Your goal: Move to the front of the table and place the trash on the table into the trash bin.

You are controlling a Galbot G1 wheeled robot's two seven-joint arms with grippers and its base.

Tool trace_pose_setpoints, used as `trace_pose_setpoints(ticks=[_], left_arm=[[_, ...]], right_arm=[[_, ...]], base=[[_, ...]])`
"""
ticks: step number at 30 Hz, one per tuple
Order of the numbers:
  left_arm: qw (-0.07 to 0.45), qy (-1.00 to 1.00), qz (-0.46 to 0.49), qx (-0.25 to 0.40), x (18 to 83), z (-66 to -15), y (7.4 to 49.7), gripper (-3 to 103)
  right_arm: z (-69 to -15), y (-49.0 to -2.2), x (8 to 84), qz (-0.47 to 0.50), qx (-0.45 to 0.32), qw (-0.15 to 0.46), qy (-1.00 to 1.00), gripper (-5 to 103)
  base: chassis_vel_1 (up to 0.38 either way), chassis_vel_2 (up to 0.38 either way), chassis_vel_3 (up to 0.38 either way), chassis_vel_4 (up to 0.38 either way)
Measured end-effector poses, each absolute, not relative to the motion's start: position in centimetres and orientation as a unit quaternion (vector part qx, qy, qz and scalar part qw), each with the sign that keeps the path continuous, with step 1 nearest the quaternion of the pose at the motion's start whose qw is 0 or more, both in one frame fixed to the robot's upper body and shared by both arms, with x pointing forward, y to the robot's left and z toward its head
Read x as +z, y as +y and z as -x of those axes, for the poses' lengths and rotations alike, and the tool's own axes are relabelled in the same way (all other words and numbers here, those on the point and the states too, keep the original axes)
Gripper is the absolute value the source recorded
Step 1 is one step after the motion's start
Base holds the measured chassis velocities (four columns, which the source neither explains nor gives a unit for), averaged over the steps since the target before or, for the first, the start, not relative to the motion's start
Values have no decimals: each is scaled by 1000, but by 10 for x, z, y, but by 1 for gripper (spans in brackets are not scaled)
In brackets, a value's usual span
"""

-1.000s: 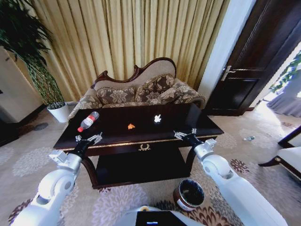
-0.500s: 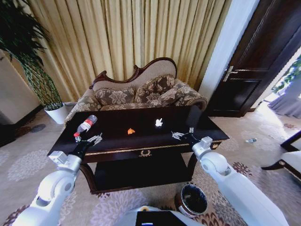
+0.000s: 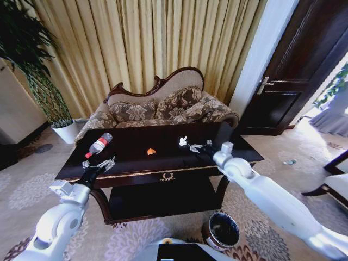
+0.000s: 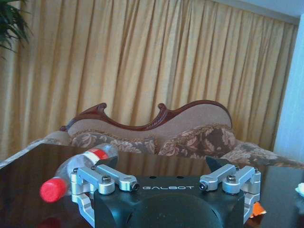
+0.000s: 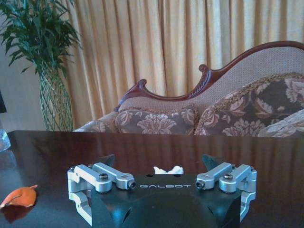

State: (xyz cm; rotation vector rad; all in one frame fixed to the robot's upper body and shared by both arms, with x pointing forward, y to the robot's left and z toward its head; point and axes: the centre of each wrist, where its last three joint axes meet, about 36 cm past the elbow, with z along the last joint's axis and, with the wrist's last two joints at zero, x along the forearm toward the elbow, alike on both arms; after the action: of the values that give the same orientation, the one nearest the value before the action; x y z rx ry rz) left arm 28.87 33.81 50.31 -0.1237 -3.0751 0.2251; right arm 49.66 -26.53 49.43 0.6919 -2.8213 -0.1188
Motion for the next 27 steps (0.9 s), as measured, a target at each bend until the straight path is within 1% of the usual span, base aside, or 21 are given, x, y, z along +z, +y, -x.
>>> trace_pose_setpoints(ticks=[3,11,22,23,24,26,27], left_arm=[[27,-996,34,73,503,-288,341,100],[29,-996,33,73,500,-291,343,100],[28,-996,35,77,498,-295,343,100],[27,-996,34,80,498,-295,343,100],[27,-996,34,81,498,-296,343,100],[26,-996,34,82,498,-296,343,100],[26,-996,34,82,498,-296,343,100]], right_arm=[[-512,-255,487,-229,-28,131,-964,100],[-526,-243,470,-212,-13,142,-967,100],[-524,-239,459,-198,8,156,-967,100],[-523,-238,459,-197,10,158,-968,99],[-523,-237,458,-196,12,158,-968,94],[-523,-237,458,-194,13,158,-968,94],[-524,-237,458,-192,15,158,-968,89]], base=[[0,0,0,0],[0,0,0,0],[0,0,0,0],[0,0,0,0],[0,0,0,0],[0,0,0,0],[0,0,0,0]])
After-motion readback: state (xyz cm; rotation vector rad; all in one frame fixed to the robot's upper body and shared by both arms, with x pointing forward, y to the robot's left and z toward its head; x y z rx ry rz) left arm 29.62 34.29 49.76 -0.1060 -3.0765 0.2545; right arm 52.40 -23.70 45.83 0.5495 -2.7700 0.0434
